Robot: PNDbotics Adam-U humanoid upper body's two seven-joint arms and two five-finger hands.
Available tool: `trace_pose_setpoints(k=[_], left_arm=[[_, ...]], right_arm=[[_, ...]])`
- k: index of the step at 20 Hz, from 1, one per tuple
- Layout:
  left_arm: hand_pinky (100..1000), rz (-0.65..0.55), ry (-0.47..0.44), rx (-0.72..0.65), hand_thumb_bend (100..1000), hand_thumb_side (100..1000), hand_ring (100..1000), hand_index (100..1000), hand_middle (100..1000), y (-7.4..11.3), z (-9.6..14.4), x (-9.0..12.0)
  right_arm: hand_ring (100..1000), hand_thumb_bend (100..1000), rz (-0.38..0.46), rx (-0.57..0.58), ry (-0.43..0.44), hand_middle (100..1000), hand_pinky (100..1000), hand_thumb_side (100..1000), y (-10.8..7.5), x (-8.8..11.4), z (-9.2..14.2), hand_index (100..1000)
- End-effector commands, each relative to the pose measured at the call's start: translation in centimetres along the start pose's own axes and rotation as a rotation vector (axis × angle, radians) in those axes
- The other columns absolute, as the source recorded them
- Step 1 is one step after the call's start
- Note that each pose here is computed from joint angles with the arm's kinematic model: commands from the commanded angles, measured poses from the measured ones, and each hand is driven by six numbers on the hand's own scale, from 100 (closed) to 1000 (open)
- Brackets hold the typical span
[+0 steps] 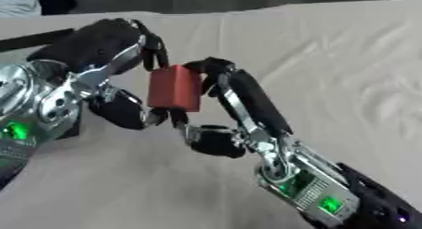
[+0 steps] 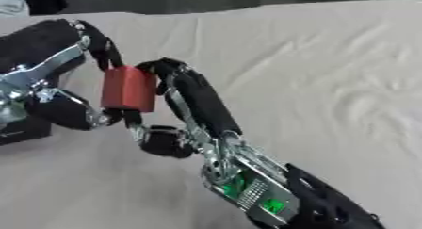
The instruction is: Pick up the objects with one hand, pass them to the other hand, and then place them into the box on the other side of the table.
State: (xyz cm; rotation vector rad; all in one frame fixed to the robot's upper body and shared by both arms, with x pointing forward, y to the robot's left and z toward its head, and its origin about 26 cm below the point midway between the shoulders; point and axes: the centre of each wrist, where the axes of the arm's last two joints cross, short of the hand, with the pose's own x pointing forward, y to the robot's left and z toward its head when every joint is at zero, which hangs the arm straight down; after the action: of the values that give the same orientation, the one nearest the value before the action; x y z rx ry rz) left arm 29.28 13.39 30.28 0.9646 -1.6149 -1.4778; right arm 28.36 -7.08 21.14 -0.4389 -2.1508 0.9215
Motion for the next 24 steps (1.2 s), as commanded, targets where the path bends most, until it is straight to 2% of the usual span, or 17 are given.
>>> trace_pose_setpoints(k=[1, 7, 11, 13, 17, 18, 21, 24], left_arm=[[795, 0.006, 0.021, 0.027, 435, 132, 681, 622, 487, 1.23, 0.45, -0.15], [739, 0.033, 0.014, 0.008, 266, 100, 611, 538, 425, 1.09, 0.32, -0.15], [701, 0.049, 0.006, 0.013, 210, 100, 580, 492, 401, 1.09, 0.35, -0.13], [694, 0.056, 0.003, 0.025, 211, 100, 573, 475, 392, 1.11, 0.39, -0.14], [677, 0.060, 0.006, 0.049, 262, 100, 554, 424, 357, 0.98, 0.37, -0.28], [676, 0.060, 0.010, 0.053, 290, 100, 549, 413, 346, 0.94, 0.35, -0.37], [676, 0.055, 0.019, 0.061, 313, 100, 545, 402, 334, 0.79, 0.28, -0.65], [676, 0.044, 0.023, 0.062, 332, 100, 543, 394, 327, 0.71, 0.22, -0.83]], right_arm=[[604, 100, 0.006, 0.010, -0.003, 456, 597, 100, -0.12, 0.04, 0.12, 585], [604, 100, -0.003, 0.011, -0.006, 455, 600, 100, -0.12, 0.03, 0.16, 585], [610, 100, -0.006, 0.018, -0.006, 462, 603, 100, -0.09, -0.01, 0.19, 593], [616, 100, -0.006, 0.024, -0.006, 470, 608, 100, -0.09, -0.02, 0.22, 601], [650, 377, 0.004, 0.047, -0.018, 505, 635, 100, -0.09, -0.10, 0.26, 641], [685, 509, 0.010, 0.059, -0.028, 542, 653, 100, -0.10, -0.11, 0.27, 681], [751, 611, 0.040, 0.097, -0.067, 609, 686, 100, -0.19, -0.17, 0.26, 759], [780, 608, 0.079, 0.131, -0.095, 644, 708, 122, -0.25, -0.33, 0.24, 807]])
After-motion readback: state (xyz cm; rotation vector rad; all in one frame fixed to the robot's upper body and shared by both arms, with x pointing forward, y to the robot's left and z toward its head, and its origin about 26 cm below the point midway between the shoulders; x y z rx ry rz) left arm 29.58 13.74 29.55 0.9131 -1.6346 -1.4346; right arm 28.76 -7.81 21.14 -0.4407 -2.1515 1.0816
